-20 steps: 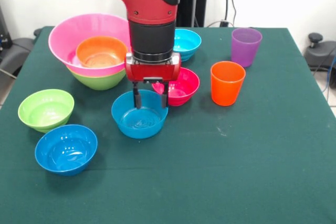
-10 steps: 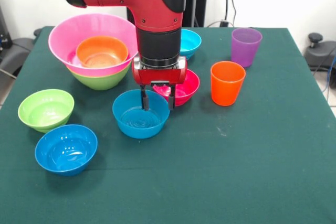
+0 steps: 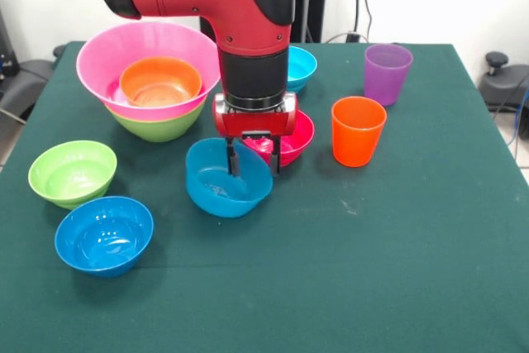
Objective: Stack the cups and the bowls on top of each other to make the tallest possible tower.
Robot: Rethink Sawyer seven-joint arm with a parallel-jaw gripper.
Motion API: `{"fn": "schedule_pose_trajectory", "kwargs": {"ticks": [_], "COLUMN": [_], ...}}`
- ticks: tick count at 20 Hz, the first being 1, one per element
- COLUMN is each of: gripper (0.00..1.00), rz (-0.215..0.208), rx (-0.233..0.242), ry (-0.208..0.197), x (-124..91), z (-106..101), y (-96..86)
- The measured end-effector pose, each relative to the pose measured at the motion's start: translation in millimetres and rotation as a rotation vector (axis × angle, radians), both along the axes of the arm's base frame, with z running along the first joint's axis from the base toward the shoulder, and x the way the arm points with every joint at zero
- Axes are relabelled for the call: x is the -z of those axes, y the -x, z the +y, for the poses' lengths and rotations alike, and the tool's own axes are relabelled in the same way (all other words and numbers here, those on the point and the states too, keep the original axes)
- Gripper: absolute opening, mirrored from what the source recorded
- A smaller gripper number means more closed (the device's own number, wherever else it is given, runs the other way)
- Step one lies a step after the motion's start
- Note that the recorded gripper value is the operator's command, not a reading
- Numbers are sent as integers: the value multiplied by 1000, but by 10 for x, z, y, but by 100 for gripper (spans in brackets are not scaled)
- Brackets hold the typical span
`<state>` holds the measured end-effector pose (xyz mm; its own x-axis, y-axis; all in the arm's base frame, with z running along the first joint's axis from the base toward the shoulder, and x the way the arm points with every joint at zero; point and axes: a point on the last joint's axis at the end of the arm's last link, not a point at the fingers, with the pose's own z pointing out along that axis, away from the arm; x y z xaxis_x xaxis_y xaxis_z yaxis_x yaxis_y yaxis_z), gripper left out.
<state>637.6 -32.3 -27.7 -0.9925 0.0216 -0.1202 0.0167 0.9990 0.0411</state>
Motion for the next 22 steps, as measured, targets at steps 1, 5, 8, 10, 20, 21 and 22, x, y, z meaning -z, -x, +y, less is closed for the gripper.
{"fn": "schedule_pose_trajectory", "kwargs": {"ticks": [1,5,8,10,20,21,22], "gripper": [100,100,100,100,100,100,0], "rz": [1,-6,-7,-2,13,15,17], "rx": [1,2,2,0,-9,-8,-4], "ry": [-2,-15,-20,-24,-9,-7,-4], "x": [16,129,179,222,264,265,266], "z": [5,48,71,95,132,125,102], "y": [7,43,61,86,147,152,159]}}
